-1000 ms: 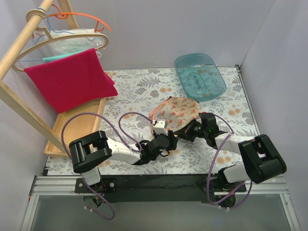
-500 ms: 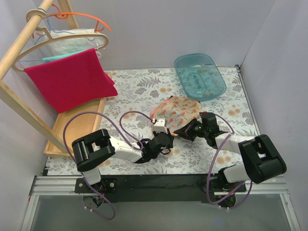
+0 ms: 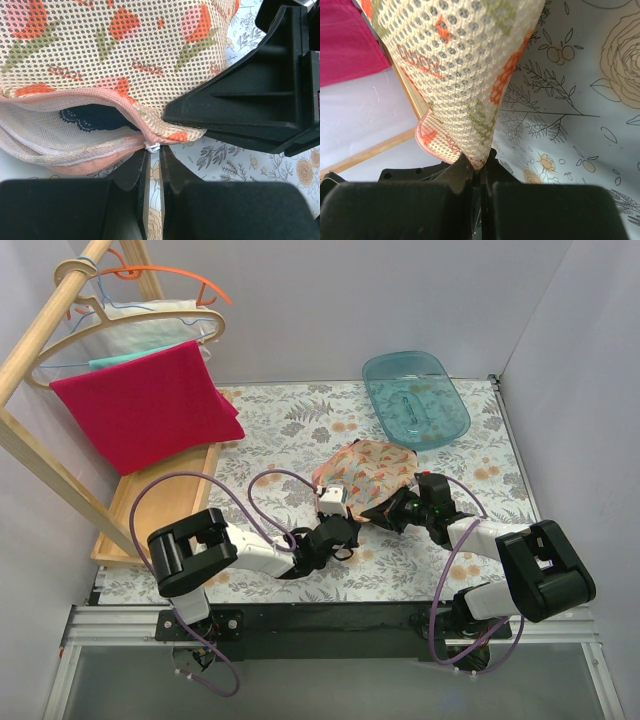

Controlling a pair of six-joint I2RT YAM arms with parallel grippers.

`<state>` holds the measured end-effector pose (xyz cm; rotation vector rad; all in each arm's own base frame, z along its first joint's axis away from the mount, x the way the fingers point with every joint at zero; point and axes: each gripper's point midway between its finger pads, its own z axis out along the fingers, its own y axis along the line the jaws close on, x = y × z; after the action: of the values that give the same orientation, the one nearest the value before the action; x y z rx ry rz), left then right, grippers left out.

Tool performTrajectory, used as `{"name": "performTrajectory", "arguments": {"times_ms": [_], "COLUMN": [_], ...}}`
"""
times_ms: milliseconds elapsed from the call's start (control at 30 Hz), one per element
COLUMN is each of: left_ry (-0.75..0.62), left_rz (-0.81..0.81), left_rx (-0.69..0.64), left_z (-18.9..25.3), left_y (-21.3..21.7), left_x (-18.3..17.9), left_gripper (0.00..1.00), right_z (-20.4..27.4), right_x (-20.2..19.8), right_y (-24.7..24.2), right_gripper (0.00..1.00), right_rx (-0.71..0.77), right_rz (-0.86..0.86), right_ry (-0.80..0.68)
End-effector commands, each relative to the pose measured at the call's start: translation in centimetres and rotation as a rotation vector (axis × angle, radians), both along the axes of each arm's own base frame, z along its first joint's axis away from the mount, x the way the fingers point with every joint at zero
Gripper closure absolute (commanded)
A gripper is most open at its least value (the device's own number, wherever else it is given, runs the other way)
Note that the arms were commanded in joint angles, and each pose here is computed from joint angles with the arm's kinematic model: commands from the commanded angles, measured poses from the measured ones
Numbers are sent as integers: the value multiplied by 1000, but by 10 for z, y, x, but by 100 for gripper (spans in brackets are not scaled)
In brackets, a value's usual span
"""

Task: Place the bra in the laundry bag and zip it closed
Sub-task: Zip the zipper on the laundry bag.

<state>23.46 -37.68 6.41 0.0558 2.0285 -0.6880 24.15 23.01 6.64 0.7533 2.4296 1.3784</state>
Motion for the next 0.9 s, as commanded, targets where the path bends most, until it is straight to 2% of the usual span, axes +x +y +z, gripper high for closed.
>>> {"name": "performTrajectory", "arguments": {"times_ms": [0,567,867], "left_ry": [-56,-75,-67], "left_rz": [57,32,44], "left_rx": [-30,157,240], "left_z": [26,-3,-19], "left_y": [18,63,88], "left_x": [12,-1,-6], "left_gripper": [100,100,100], "right_z": [4,-15,-23], "right_x": [-8,-10,-12], "right_y": [3,-14,-15], "right_gripper": [99,99,99], "right_rx": [12,-128,-216], "right_rz": [38,81,242], "right_ry": [-7,-8,-44]}}
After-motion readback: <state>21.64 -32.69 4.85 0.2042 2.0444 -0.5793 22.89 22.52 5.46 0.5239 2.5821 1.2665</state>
